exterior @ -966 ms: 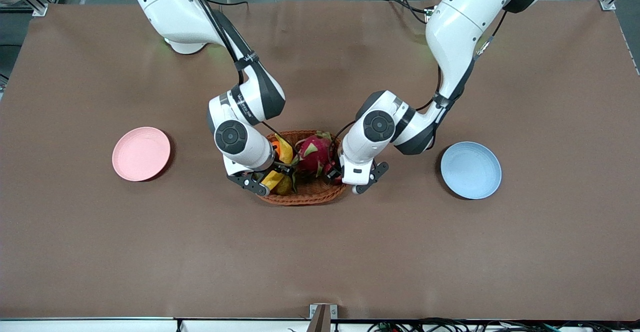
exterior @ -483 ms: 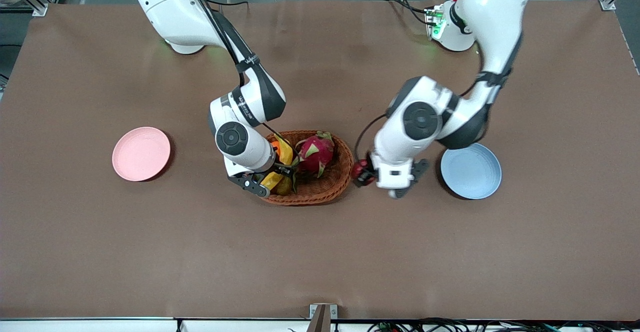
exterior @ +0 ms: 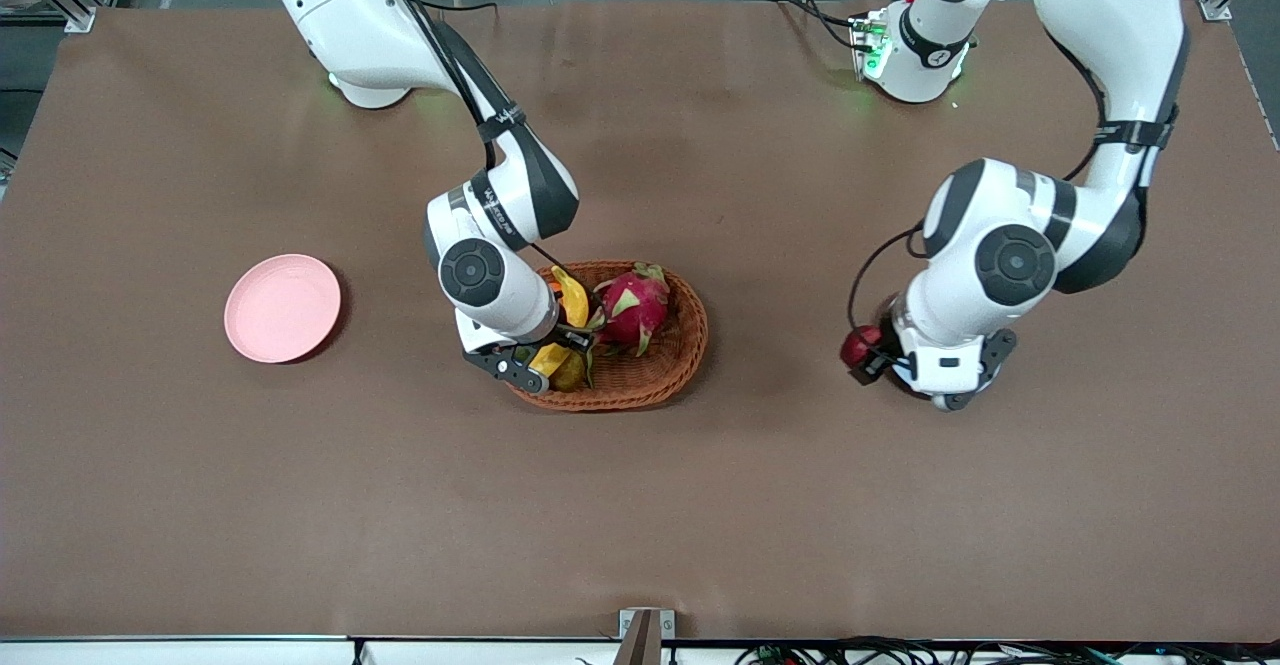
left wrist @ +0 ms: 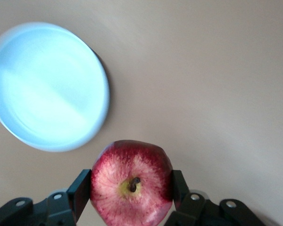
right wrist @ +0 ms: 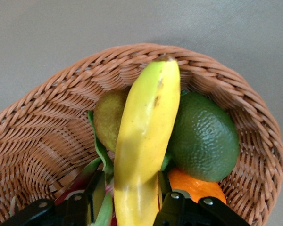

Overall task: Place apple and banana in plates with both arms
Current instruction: 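Lower the apple onto the blue plate while the right gripper grasps the banana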

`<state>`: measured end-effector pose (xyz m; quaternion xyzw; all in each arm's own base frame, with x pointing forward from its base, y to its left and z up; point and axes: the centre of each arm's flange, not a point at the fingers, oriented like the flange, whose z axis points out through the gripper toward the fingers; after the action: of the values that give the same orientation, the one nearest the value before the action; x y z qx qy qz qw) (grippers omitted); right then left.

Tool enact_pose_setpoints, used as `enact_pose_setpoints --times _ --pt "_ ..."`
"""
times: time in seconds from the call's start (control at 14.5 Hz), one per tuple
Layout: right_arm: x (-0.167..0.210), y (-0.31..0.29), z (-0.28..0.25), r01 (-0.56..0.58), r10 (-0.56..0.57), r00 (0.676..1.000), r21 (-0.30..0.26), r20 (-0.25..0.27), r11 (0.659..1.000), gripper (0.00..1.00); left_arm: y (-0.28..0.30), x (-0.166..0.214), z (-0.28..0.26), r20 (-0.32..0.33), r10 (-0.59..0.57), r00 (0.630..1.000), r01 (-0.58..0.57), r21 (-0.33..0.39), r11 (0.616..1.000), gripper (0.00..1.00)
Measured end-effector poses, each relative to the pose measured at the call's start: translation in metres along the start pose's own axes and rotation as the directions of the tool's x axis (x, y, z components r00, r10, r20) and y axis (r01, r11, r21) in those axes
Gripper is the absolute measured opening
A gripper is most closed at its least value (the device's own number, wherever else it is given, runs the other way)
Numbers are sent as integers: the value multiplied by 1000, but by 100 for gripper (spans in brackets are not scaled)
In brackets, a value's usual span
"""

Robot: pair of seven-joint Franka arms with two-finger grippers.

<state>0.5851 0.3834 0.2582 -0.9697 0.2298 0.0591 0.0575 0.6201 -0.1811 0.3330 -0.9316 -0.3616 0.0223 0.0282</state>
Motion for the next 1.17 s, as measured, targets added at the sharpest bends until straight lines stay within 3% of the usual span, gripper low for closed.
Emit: enact_pose_setpoints --times 0.21,0.62,0.76,0.9,1.1,1.17 --pt "-1 0 2 2 -2 1000 -3 1 1000 53 -29 21 28 -53 25 998 -21 75 997 74" --pt "-2 0 12 3 -3 1000 -16 8 1000 53 -69 47 68 -84 5 996 0 68 998 74" --pt "-3 0 15 5 -5 1000 -19 9 1000 50 -80 53 78 -85 -3 996 9 70 998 74" --pt "-4 -2 14 14 -14 1000 -16 8 1000 39 -85 52 84 -91 12 996 -4 87 996 74" --pt "-1 -4 8 62 -62 998 -8 0 998 39 -86 49 88 -96 26 995 -16 100 995 74" --pt "4 -3 3 69 -69 998 -9 -1 998 39 -87 48 89 -95 26 995 -16 101 995 81"
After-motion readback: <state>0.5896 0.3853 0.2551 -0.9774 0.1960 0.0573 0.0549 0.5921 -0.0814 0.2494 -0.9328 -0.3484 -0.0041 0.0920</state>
